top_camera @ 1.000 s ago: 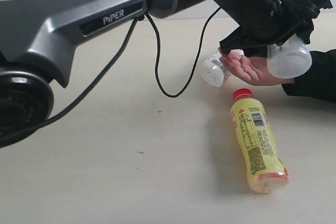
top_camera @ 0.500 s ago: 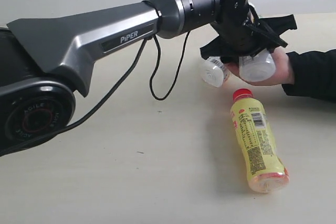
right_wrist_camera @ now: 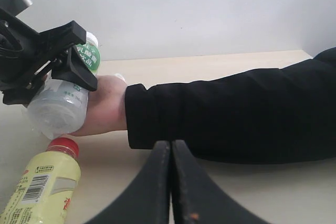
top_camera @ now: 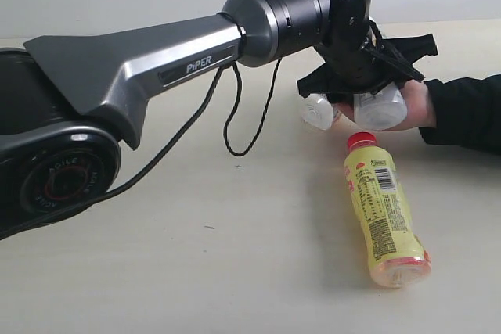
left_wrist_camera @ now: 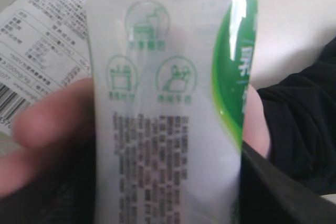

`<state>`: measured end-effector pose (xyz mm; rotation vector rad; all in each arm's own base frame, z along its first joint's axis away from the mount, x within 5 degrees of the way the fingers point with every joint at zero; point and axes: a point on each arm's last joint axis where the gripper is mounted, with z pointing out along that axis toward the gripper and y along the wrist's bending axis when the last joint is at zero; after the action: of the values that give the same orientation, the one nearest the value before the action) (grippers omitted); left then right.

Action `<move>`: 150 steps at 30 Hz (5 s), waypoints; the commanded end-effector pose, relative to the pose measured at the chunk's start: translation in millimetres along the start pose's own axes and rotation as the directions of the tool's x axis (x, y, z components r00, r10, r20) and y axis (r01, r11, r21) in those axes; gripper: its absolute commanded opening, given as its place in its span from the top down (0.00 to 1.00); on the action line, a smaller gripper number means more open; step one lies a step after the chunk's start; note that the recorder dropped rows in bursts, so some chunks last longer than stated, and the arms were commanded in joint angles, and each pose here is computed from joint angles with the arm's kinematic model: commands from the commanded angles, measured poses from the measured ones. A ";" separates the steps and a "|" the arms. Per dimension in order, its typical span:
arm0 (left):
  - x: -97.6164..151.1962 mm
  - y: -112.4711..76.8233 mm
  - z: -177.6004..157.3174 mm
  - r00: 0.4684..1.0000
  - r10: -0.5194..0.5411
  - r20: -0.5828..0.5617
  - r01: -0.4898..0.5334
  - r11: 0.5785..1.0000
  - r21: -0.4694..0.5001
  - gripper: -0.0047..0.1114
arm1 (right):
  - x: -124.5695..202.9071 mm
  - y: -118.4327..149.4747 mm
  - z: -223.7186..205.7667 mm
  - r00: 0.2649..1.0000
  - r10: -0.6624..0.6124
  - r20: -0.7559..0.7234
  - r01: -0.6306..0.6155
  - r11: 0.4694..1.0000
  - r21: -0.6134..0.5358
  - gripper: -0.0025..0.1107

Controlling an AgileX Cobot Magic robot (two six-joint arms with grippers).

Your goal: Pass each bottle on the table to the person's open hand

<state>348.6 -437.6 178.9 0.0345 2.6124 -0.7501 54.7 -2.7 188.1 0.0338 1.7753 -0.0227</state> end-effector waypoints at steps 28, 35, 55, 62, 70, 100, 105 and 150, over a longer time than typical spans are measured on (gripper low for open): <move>14.7 -27.5 -102.8 0.898 0.338 -0.283 -0.362 0.931 -0.038 0.50 | 0.6 0.0 0.1 1.000 -0.003 0.008 0.003 1.000 0.000 0.98; 48.7 -63.4 -131.1 0.796 0.543 -0.268 -0.544 0.835 0.077 0.74 | 0.6 0.0 0.1 1.000 -0.003 0.008 0.003 1.000 0.000 0.98; 120.4 -113.5 -176.7 0.537 0.827 -0.167 -0.812 0.561 0.162 0.96 | 0.6 0.0 0.1 1.000 -0.003 0.008 0.003 1.000 0.000 0.98; 127.1 -95.8 -157.5 0.501 0.830 -0.245 -0.839 0.535 0.098 0.96 | 0.6 0.0 0.1 1.000 -0.003 0.008 0.003 1.000 0.000 0.98; 145.4 -65.6 -129.0 0.460 0.799 -0.387 -0.853 0.519 0.058 0.96 | 0.6 0.0 0.1 1.000 -0.003 0.008 0.003 1.000 0.000 0.98; 107.5 -15.2 -166.3 0.713 0.701 -0.017 -0.652 0.655 -0.382 0.96 | 0.6 0.0 0.1 1.000 -0.003 0.008 0.003 1.000 0.000 0.98; 103.4 -6.9 -176.5 0.745 0.666 0.035 -0.629 0.720 -0.293 0.96 | 0.6 0.0 0.1 1.000 -0.003 0.008 0.003 1.000 0.000 0.98; 131.3 230.9 -254.0 0.733 0.376 0.567 -0.563 0.803 0.195 0.96 | -43.9 -2.4 -12.0 0.792 0.395 0.466 -0.355 0.918 -0.175 0.98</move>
<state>162.1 -123.4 205.0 0.5400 1.8144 -0.8896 54.7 -2.7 225.2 0.2750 1.3422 0.2802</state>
